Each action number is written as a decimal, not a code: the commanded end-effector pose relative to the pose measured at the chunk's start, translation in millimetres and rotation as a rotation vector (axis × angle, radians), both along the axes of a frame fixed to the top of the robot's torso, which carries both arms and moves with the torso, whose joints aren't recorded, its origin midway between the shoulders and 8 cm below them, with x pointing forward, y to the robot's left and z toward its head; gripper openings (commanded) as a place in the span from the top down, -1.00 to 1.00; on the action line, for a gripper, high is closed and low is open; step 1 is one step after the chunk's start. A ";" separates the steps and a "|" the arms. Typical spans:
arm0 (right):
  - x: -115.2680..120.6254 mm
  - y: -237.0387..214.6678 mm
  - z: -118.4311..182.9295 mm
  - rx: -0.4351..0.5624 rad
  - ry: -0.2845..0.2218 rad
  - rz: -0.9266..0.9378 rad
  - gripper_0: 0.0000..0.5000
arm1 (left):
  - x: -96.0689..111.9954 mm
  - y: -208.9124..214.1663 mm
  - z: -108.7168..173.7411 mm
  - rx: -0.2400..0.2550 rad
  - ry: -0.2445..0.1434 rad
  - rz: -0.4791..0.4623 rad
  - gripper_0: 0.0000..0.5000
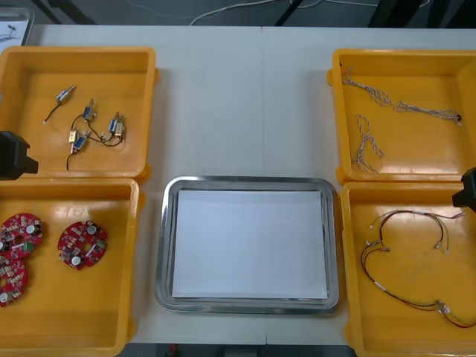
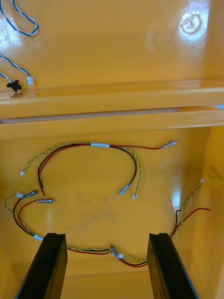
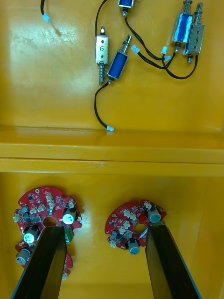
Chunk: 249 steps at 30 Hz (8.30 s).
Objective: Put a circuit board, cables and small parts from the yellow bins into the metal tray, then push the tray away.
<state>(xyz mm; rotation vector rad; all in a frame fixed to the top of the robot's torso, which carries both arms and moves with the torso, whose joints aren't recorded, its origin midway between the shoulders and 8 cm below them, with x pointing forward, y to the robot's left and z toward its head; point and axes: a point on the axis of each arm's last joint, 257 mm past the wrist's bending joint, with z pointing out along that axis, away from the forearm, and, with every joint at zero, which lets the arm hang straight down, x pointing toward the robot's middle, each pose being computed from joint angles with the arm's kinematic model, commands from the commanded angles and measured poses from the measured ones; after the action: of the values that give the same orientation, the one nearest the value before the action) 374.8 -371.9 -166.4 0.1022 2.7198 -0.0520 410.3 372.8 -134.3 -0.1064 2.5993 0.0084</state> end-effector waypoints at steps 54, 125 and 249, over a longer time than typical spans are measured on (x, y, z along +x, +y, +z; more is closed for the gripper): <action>-92.1 -24.3 -103.5 -0.220 0.108 0.484 -1.00 | -104.6 81.2 -91.5 -0.037 0.058 0.167 -1.00; -108.3 -18.1 -205.3 -0.213 0.091 0.451 0.99 | -146.2 76.8 -192.3 -0.077 -0.038 0.230 -1.00; -63.4 17.0 -97.0 0.354 -0.005 -0.785 -1.00 | -117.2 -6.4 -201.4 -0.205 0.016 0.253 1.00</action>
<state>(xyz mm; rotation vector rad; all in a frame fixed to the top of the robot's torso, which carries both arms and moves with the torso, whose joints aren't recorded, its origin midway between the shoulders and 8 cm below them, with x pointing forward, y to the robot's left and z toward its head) 320.5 -349.6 -264.3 1.1366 2.5414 0.1881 278.1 386.9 -344.7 -0.4011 2.6174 -0.0974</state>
